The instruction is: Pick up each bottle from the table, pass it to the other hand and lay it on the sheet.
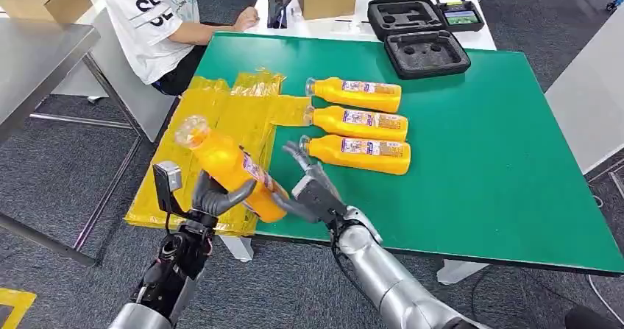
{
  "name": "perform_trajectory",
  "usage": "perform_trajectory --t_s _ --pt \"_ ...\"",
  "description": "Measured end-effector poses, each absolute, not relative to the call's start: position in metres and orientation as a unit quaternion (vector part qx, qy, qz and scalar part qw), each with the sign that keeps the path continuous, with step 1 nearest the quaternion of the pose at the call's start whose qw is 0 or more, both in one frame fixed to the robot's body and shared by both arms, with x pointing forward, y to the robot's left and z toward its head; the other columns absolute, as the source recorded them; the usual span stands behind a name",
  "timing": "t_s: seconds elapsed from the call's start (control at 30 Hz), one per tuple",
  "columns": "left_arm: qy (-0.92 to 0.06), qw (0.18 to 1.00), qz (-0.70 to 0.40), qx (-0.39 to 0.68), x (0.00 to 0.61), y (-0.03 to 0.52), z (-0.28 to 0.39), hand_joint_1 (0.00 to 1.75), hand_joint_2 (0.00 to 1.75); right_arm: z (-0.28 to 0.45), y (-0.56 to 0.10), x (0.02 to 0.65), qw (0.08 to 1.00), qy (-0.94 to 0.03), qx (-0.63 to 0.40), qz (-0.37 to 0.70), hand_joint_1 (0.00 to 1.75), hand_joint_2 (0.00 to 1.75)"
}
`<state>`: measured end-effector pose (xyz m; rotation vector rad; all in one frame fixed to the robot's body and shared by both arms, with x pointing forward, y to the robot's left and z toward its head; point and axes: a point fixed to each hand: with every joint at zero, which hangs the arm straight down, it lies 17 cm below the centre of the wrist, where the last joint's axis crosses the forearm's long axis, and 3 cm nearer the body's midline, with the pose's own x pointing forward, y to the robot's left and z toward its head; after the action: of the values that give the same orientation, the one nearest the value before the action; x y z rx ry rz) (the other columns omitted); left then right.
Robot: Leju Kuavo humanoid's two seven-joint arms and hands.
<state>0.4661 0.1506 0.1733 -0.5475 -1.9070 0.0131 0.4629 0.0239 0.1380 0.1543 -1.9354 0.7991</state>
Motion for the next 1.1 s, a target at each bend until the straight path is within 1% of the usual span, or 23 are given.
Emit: perform_trajectory --t_s 0.17,0.33,0.43,0.53,0.73,0.93,1.1 --pt "-0.825 0.553 0.004 -0.112 0.482 0.184 0.171 1.75 1.75 0.162 -0.002 0.471 0.487 -0.828 0.042 0.273 0.0 0.0" --pt "-0.834 0.55 0.005 -0.042 0.49 0.208 0.175 1.75 1.75 0.18 -0.022 0.471 0.479 -0.848 0.032 0.226 0.0 0.0" --pt "-0.839 0.544 -0.016 0.002 0.495 0.216 0.179 1.75 1.75 0.183 -0.029 0.468 0.478 -0.852 0.033 0.21 0.0 0.0" --pt "-0.841 0.537 -0.051 0.053 0.502 0.222 0.186 1.75 1.75 0.182 -0.033 0.465 0.479 -0.853 0.034 0.202 0.0 0.0" --pt "-0.831 0.506 -0.164 0.162 0.531 0.228 0.217 1.75 1.75 0.188 -0.05 0.457 0.476 -0.865 0.028 0.156 0.0 0.0" --pt "-0.8 0.48 -0.28 0.225 0.556 0.216 0.231 1.75 1.75 0.205 -0.067 0.451 0.463 -0.881 0.03 0.098 0.0 0.0" --pt "-0.793 0.47 -0.309 0.233 0.563 0.213 0.234 1.75 1.75 0.212 -0.071 0.448 0.455 -0.886 0.029 0.087 0.0 0.0"
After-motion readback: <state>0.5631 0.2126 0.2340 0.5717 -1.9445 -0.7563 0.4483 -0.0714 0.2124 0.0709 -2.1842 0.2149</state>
